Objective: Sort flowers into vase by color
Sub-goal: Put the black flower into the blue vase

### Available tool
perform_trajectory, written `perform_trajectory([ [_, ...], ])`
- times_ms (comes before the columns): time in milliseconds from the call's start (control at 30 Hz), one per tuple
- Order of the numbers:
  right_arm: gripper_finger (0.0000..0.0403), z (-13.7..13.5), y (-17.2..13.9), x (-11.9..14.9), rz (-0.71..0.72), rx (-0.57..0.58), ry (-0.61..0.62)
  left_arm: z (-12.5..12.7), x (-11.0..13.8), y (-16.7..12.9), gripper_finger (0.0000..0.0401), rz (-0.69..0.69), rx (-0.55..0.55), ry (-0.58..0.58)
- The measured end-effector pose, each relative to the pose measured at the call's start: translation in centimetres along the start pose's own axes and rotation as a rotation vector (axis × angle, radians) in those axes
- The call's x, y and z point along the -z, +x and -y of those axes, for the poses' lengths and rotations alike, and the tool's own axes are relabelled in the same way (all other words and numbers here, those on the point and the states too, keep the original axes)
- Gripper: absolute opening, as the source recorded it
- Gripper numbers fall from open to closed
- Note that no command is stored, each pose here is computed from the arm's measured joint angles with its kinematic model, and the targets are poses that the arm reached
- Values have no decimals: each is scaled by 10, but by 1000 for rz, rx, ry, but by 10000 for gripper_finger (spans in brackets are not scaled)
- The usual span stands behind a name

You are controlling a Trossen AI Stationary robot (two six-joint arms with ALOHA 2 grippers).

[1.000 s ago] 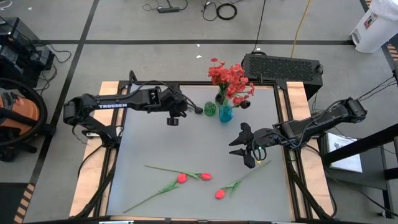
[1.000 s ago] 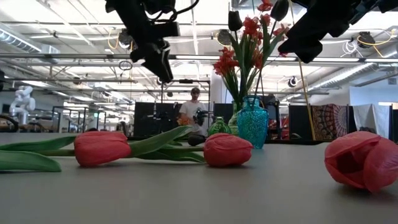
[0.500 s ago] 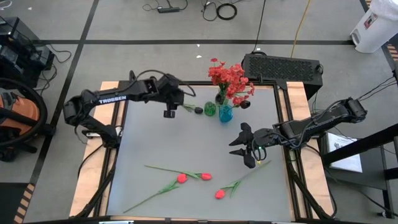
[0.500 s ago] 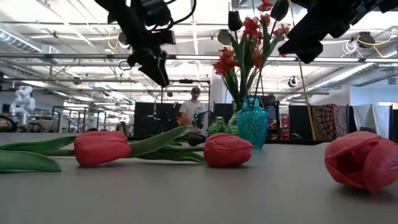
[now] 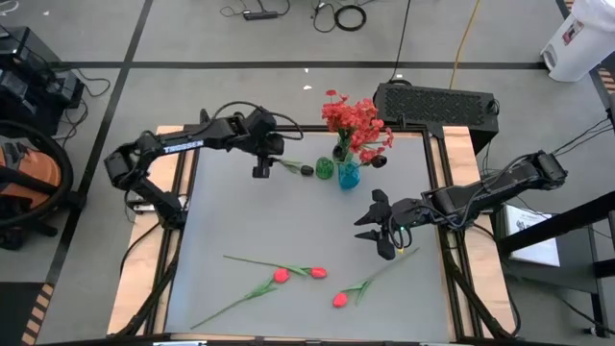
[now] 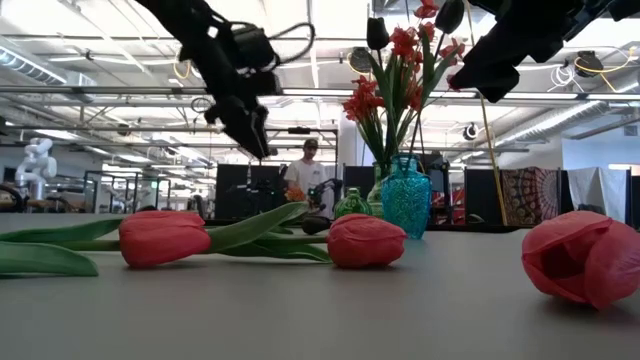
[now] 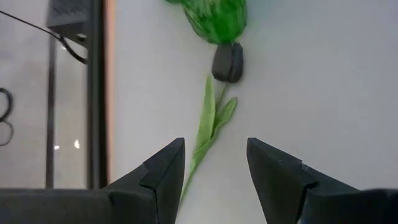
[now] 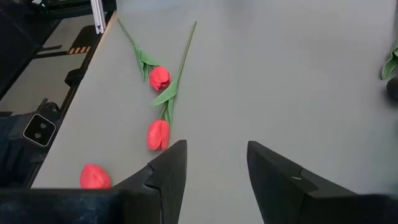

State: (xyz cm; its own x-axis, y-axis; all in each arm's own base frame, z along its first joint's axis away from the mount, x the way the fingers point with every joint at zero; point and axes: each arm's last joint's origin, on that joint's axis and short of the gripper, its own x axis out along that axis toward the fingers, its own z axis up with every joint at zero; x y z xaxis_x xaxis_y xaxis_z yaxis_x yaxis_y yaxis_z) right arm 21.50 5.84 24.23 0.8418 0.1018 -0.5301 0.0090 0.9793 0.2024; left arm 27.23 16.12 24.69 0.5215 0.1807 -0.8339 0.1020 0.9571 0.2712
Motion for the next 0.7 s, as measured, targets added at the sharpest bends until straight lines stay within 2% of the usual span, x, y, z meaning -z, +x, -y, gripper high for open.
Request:
perform_trajectory([
  [133,160,0,0,0,0,0,0,1,5,27,180,-65,47,12],
  [333,160,0,0,0,-5,2,-1,-3,11,58,180,-97,59,23],
  [467,160,0,0,1,-7,2,-4,-5,14,72,180,-119,48,58],
  [700,160,0,0,1,-7,2,-14,-6,23,92,180,-164,73,49],
])
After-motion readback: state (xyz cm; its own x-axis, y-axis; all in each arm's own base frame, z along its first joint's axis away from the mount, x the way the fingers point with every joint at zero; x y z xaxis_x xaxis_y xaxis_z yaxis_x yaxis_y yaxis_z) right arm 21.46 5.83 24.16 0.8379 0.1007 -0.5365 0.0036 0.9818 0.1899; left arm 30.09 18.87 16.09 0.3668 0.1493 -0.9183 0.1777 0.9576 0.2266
